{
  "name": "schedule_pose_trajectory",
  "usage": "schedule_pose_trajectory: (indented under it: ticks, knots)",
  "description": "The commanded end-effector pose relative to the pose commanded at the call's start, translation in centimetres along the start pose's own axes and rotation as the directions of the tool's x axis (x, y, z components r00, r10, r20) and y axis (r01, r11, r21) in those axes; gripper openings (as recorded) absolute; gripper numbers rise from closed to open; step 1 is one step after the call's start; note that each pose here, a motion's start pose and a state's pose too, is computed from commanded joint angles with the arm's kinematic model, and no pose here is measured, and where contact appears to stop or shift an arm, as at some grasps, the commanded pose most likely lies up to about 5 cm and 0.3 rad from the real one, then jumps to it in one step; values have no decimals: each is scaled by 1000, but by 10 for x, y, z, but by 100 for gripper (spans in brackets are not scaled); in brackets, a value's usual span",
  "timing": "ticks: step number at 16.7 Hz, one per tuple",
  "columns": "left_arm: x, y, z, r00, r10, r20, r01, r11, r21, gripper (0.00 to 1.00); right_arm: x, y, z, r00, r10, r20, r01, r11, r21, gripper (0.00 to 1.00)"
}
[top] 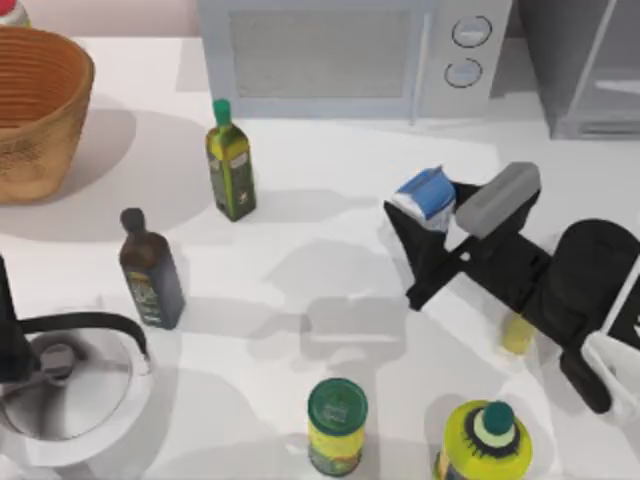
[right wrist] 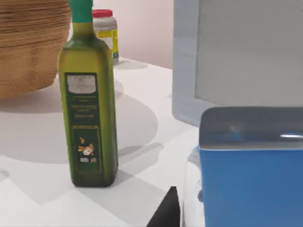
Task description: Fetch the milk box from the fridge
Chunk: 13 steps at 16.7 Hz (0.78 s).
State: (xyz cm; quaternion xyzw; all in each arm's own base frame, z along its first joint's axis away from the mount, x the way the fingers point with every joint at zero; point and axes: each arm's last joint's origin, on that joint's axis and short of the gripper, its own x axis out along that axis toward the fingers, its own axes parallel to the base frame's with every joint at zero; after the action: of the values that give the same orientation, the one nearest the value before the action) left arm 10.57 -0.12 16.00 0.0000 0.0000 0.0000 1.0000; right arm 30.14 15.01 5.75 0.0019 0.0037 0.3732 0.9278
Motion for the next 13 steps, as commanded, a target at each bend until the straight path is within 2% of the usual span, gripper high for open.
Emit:
schedule_pose_trajectory:
  ticks: [6, 11, 13]
  knots:
    - [0, 0, 0, 1000, 0, 0, 0, 1000, 0, 100, 50, 1, -13, 1000, 2, 12, -2, 1000, -3, 0]
    - [0, 0, 0, 1000, 0, 0, 0, 1000, 0, 100, 54, 1, -15, 1000, 2, 10, -2, 1000, -3, 0]
    - [0, 0, 0, 1000, 0, 0, 0, 1000, 0, 100, 54, 1, -15, 1000, 2, 10, -2, 1000, -3, 15]
